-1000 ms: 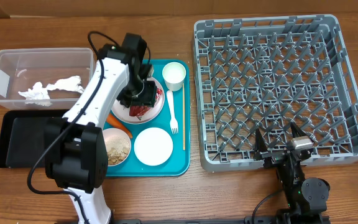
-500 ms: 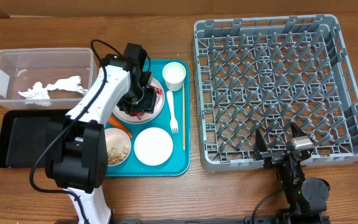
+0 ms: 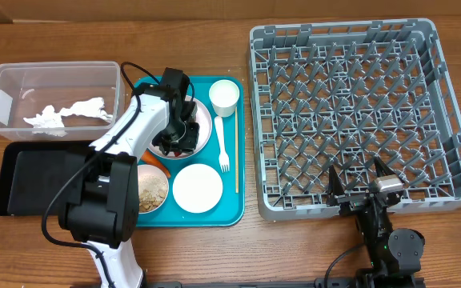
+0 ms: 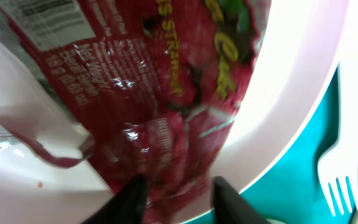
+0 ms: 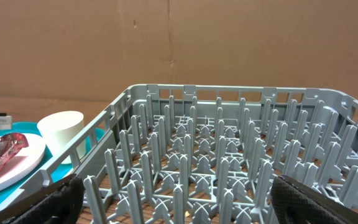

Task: Sort waste into correct bins and load items into the dishwasher rack
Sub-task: 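Reach the left gripper to the plate and grasp the red wrapper, then carry the red wrapper to the clear bin and release it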

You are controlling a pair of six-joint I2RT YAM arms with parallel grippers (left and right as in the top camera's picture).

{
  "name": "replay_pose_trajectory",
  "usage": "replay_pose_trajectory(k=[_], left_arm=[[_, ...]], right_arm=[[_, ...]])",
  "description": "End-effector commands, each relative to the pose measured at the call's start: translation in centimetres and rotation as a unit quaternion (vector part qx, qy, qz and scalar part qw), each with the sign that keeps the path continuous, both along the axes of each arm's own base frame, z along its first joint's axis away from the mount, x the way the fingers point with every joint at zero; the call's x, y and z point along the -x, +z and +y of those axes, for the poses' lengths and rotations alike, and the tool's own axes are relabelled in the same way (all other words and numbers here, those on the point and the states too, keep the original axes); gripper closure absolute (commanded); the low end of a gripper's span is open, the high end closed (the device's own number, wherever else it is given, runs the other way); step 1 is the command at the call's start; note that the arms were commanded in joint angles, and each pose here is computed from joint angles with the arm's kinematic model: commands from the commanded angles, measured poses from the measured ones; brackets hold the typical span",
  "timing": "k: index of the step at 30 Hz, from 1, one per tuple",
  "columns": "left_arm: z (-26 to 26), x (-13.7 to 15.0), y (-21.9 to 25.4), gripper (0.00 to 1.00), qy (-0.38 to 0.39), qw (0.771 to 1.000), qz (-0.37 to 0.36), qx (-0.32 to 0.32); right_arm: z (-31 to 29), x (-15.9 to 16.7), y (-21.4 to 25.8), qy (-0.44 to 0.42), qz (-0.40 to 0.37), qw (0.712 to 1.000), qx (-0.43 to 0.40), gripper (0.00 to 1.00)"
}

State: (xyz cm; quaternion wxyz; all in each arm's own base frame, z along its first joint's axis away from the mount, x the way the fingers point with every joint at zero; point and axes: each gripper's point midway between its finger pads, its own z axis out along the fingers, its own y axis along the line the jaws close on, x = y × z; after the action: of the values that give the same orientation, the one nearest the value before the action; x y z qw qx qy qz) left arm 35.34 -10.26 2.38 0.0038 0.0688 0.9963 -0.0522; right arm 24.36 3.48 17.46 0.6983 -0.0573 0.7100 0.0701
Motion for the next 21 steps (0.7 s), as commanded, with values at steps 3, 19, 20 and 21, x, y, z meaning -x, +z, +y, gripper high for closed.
replay_pose_trajectory(k=[3, 19, 20, 21], left_arm=[[0.1, 0.1, 0.1, 0.84, -0.003, 1.000, -0.002, -0.002], [-0.4, -4.6, 8.7, 0.96, 0.009, 0.998, -0.070, -0.001], [-0.3, -5.0, 9.5, 0.96, 0.011, 0.997, -0.077, -0.003], [0.0, -5.4, 10.3, 0.96, 0.015, 0.996, -0.086, -0.007]], right_arm=[[0.0, 0.0, -0.2, 0.001, 0.000, 1.000, -0.002, 0.00], [0.0, 0.0, -0.2, 0.001, 0.000, 1.000, -0.002, 0.00], [0.0, 0.0, -0.2, 0.001, 0.000, 1.000, -0.002, 0.00], [0.0, 0.0, -0.2, 0.001, 0.000, 1.000, -0.002, 0.00]])
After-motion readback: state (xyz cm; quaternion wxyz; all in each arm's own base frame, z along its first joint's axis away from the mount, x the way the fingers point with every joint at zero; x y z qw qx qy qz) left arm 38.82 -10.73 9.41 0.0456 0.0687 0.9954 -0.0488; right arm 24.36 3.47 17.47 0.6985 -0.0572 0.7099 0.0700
